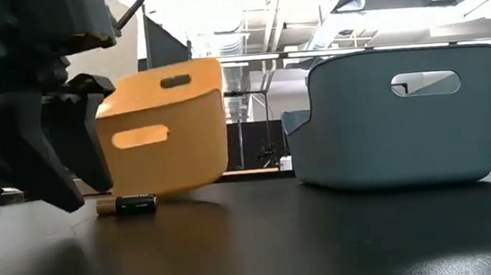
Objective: Sort batteries
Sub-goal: Put the black battery into the orange bin
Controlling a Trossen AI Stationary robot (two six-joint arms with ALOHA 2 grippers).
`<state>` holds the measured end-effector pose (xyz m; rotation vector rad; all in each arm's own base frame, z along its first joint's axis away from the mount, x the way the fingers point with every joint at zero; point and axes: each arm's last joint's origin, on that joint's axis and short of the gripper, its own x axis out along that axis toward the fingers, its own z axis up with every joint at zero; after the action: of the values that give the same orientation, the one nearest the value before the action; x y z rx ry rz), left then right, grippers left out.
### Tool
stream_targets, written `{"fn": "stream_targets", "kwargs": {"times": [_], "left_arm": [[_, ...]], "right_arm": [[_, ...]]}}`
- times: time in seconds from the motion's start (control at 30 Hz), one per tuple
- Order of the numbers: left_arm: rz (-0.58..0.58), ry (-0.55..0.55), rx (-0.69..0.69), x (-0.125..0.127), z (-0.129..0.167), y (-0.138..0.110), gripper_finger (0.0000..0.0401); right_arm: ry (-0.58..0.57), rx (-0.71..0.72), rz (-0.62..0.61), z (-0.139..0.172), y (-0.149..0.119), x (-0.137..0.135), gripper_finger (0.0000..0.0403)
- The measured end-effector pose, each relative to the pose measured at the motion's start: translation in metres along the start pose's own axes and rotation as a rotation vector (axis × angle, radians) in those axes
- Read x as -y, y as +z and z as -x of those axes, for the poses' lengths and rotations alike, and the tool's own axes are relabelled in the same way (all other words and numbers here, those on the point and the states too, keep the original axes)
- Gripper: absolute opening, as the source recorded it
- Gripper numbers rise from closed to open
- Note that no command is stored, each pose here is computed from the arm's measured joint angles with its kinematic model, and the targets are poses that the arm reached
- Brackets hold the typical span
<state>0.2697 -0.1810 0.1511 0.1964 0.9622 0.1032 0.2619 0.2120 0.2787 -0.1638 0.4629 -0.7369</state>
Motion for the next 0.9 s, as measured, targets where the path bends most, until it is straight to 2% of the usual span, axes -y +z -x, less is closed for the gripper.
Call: {"fn": "stream_targets", "kwargs": {"times": [0.6, 0.9], "left_arm": [[-0.015, -0.005, 0.015, 0.0, 0.006, 0.009, 0.0176], [0.064, 0.028, 0.001, -0.013, -0.002, 0.014, 0.0176]], "right_arm": [[0.0, 0.0, 0.001, 0.0, 0.0, 0.0, 0.034], [0.0, 0.0, 0.001, 0.0, 0.0, 0.0, 0.034]]}}
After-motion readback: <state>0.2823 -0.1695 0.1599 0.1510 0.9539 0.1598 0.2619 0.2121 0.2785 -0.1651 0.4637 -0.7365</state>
